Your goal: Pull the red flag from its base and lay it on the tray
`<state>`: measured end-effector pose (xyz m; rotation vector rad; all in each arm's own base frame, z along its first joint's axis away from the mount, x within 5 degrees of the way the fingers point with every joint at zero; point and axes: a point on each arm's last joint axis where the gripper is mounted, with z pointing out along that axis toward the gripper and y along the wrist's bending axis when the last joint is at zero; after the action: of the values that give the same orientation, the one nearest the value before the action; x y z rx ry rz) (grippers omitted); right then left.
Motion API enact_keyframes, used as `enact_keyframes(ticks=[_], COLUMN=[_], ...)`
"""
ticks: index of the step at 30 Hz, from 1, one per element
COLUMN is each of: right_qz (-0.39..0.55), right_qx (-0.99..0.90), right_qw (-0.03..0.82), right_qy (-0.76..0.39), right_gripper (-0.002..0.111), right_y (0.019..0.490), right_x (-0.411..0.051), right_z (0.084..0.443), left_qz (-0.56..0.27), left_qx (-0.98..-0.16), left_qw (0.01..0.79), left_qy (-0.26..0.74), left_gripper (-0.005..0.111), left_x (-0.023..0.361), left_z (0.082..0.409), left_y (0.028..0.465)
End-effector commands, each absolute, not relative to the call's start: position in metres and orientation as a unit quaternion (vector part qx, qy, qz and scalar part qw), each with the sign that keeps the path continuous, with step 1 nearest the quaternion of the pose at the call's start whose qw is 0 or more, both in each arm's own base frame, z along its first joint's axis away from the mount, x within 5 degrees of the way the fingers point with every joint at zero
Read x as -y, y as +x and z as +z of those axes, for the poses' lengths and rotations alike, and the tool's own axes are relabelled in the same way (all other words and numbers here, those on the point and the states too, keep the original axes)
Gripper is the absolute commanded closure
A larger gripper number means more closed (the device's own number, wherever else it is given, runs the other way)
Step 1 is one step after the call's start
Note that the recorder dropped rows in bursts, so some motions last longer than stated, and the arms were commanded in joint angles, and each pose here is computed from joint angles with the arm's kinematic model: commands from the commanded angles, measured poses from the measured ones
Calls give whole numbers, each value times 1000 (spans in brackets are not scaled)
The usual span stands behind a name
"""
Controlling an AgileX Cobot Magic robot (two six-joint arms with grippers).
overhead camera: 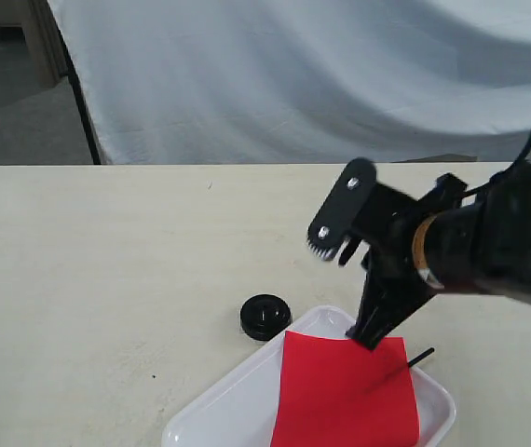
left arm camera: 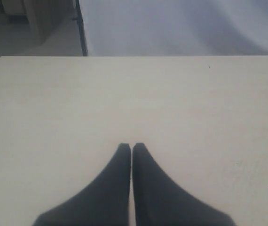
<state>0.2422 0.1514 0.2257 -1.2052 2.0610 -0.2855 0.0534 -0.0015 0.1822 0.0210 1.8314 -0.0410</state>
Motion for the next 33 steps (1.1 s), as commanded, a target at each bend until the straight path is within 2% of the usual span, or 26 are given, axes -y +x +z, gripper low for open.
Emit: enact_keyframes(ticks=[1, 2, 4, 6, 9, 15, 20, 25, 28, 33], right_qz=[-65, -38, -10, 10, -3, 25, 31, 38, 41, 58], right_qx=[-911, -938, -962, -964, -936, -825, -735, -639, -558, -557], right_qw=[275, 224, 210, 247, 351, 564, 677, 768, 829, 828], right_qy=[-301, -261, -173, -95, -24, 30, 29, 28, 25, 34], right_gripper=[108, 108, 108, 108, 108, 108, 108, 108, 108, 108], right_y=[263, 266, 268, 264, 241, 164, 105, 57, 20, 22], right_x=[-112, -95, -64, -34, -1, -1, -1, 0, 0, 0], right_z=[242, 251, 267, 285, 307, 317, 333, 333, 321, 319], left_qz=[-23, -23, -23, -23, -23, -23, -23, -23, -23, -23], left_qx=[-791, -791, -791, -791, -791, -791, -791, -791, -791, -791], left_qw=[611, 611, 611, 611, 611, 611, 611, 611, 611, 611], left_qy=[9, 9, 9, 9, 9, 9, 9, 9, 9, 9], left_gripper=[105, 105, 105, 105, 105, 105, 105, 105, 105, 105], left_x=[2, 2, 2, 2, 2, 2, 2, 2, 2, 2], left_z=[182, 182, 182, 182, 182, 182, 182, 182, 182, 182], left_y=[53, 53, 53, 53, 53, 53, 53, 53, 53, 53])
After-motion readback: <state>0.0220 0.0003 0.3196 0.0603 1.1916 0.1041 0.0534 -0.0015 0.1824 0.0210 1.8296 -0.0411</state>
